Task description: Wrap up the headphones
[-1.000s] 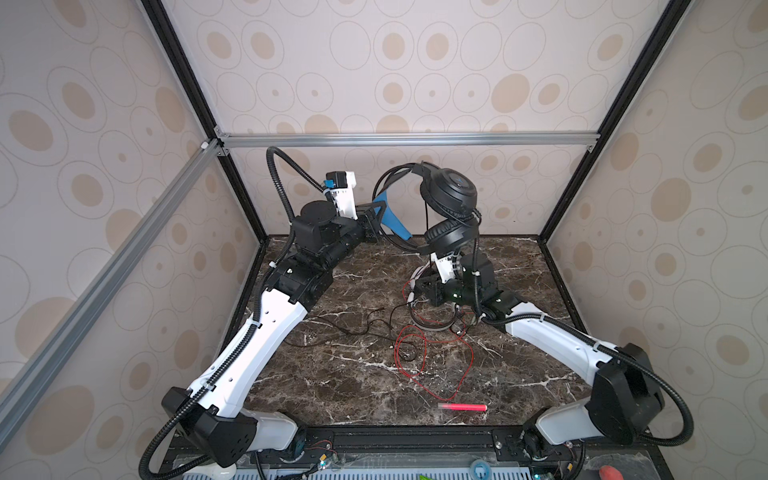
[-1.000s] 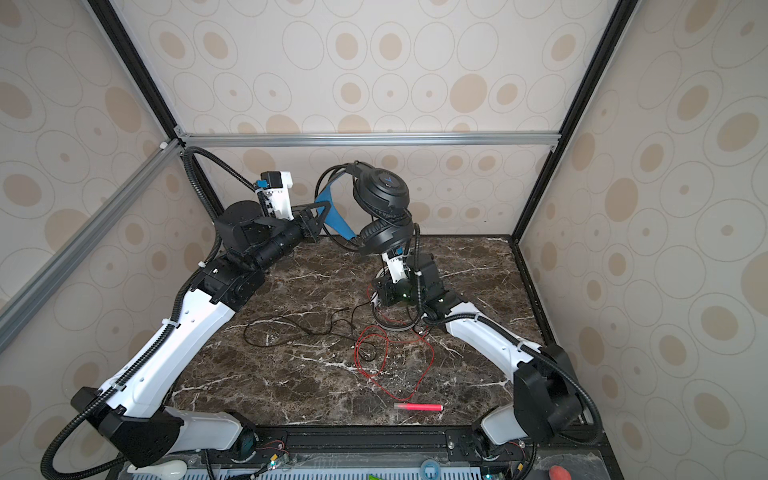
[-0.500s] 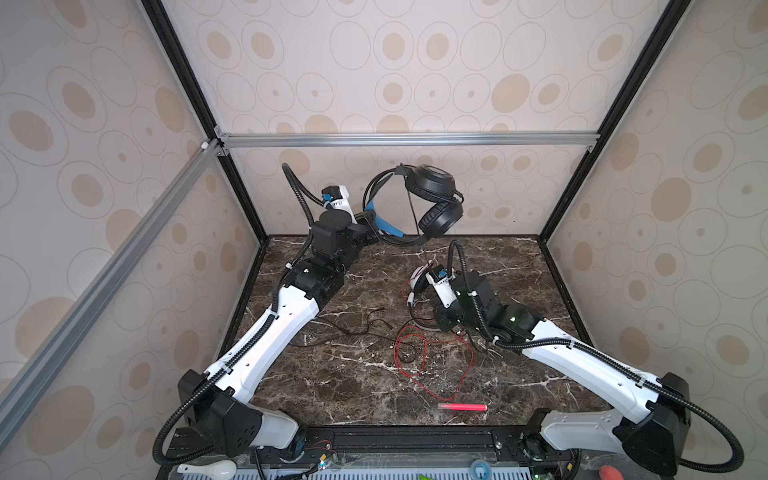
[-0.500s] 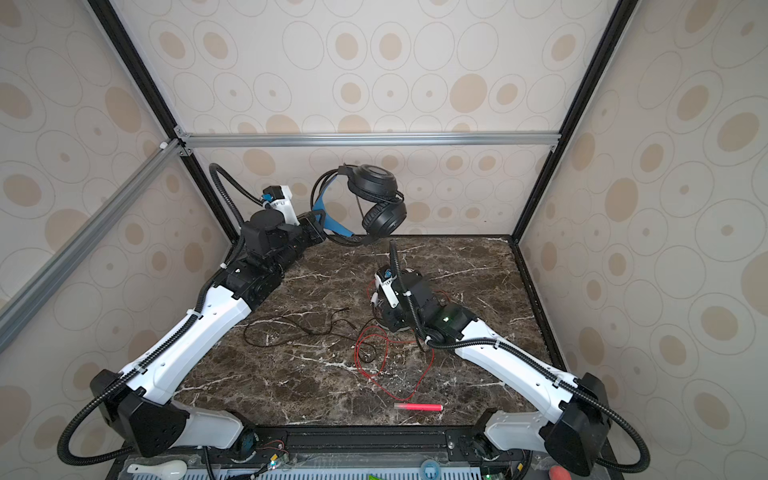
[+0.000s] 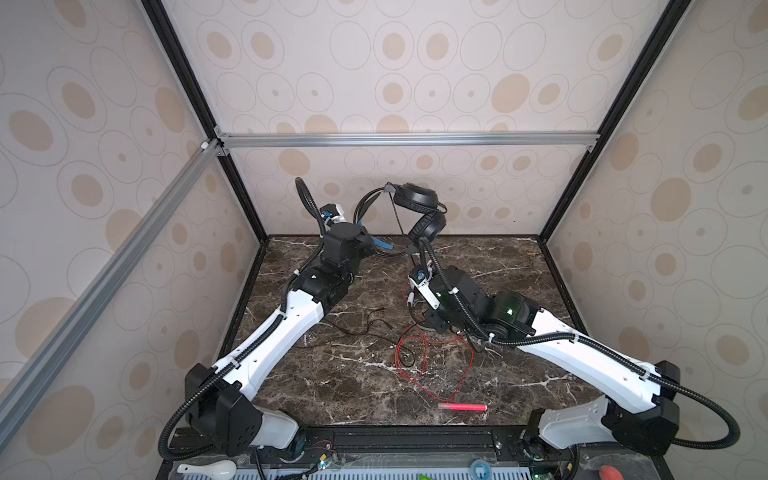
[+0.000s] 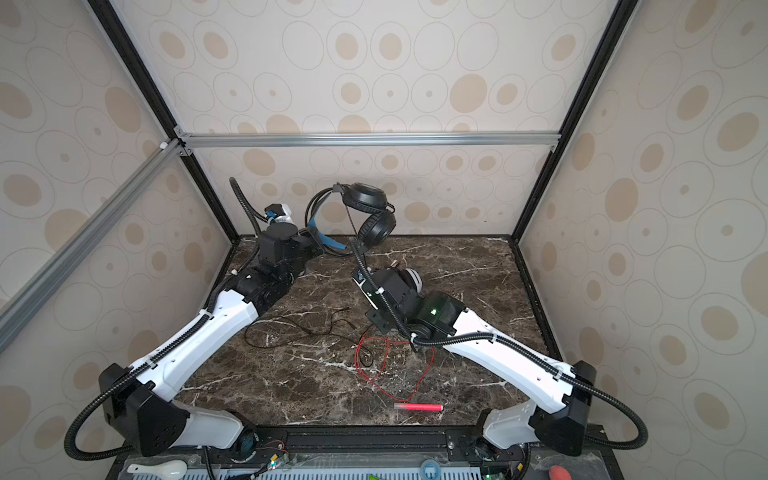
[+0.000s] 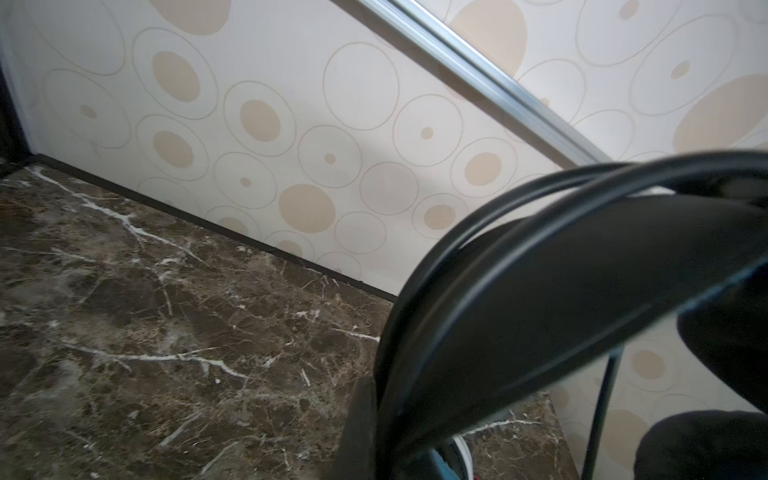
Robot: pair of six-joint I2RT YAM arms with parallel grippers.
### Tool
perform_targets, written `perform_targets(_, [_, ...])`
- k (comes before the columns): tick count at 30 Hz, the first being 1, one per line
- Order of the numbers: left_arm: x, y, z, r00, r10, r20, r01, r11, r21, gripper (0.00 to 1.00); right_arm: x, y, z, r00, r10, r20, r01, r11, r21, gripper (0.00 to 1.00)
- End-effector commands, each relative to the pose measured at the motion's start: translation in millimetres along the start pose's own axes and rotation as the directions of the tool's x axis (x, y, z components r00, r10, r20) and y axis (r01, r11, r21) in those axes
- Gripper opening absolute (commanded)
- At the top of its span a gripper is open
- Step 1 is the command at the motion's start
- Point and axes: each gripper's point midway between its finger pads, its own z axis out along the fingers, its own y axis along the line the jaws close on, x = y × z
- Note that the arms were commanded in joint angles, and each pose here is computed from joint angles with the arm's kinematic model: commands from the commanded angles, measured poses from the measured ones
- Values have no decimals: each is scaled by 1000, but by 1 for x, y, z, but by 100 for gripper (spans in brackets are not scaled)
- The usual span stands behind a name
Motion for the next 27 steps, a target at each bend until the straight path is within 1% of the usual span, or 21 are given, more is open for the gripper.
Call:
perform_targets(1, [-16,4,-8,992,87,86,-80,993,-83,0,1,-10,-11,991,-109,-76,113,993,45,0])
perform_targets(5, [-6,7,-15,969,237,73,-226,965,-132,0,-17,-21,-18,977,-187,-99,194,978,73,0])
perform_targets(10, [-3,6,-25,903,427,47,-415,896,-159,0,-34,-34,-26,961,-252,-110,265,956,126,0])
perform_targets(12, [-3,3,-28,875,482,41,-472,870,-143,0,-38,-39,-27,955,-274,-113,289,946,149,0])
perform_targets(16, [8,-4,-29,813,582,0,-581,811,-71,0,-49,-48,-31,944,-310,-110,327,921,210,0])
perform_targets(18, [11,-2,-31,793,609,-21,-609,791,-61,0,-56,-51,-35,937,-334,-99,349,904,249,0])
perform_targets(19, [11,0,-33,790,612,-26,-612,788,-63,0,-59,-51,-37,934,-346,-88,357,896,263,1])
perform_targets(24, [6,7,-40,804,595,-23,-594,799,-90,0,-76,-47,-48,923,-384,-10,364,867,340,3])
perform_targets(27, [5,6,-40,807,591,-18,-590,803,-89,0,-87,-42,-54,904,-427,18,385,833,397,4])
